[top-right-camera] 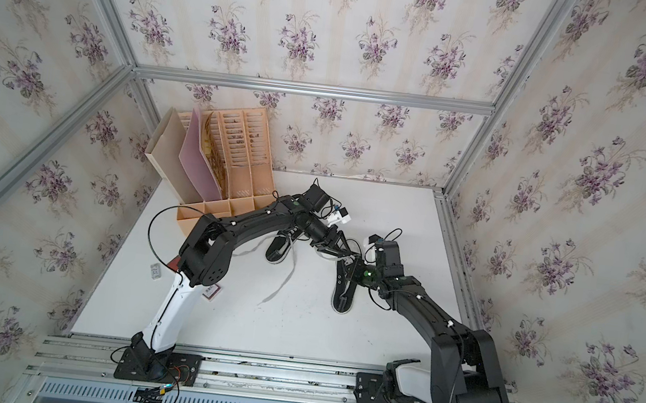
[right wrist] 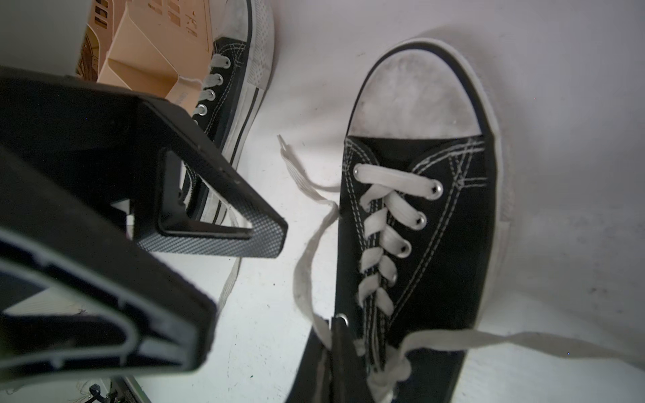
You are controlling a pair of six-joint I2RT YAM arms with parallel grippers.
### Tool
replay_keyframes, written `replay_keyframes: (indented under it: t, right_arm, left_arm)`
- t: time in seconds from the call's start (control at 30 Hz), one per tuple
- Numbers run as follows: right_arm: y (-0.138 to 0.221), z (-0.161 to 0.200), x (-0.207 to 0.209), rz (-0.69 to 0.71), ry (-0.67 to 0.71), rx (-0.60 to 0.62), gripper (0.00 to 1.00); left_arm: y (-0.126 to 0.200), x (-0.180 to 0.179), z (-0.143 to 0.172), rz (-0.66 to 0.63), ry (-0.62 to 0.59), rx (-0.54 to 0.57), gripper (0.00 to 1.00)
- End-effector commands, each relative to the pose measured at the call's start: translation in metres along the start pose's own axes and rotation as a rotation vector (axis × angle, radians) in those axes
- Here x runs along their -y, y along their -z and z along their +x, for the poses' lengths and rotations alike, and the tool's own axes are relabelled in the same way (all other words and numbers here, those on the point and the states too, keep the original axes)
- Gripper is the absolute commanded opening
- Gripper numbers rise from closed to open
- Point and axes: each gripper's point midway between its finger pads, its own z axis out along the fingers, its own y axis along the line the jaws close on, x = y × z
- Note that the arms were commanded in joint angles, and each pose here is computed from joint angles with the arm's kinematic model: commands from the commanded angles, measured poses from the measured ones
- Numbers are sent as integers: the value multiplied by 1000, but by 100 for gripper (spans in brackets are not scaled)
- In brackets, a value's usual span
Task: Tie the shoes
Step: Wrap the shoelace around the shoelace.
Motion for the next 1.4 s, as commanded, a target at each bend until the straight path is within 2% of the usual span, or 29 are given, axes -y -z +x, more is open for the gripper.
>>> replay_keyframes:
  t: [0.0, 0.6, 0.77, 0.9, 1.17, 1.37]
  right_arm:
    - [1, -6, -3, -5, -3, 17, 0]
    - [-3, -12, -8, -27, 16, 13, 0]
    - [-3, -13, -7, -17, 22, 15, 0]
    - [-2, -15, -6, -2, 25, 19, 0]
    - [8, -11, 2, 60, 34, 8, 13]
    - [10, -7, 5, 51, 26, 1, 2]
  left_arm:
    - [-2, -1, 3, 15, -5, -24, 52]
    - [-19, -15, 1, -16, -19, -65, 47]
    - [-19, -12, 1, -10, -33, -65, 39]
    - [-17, -9, 0, -18, -48, -56, 27]
    - [-1, 4, -4, -41, -111, 8, 3]
    - [12, 11, -6, -44, -127, 44, 0]
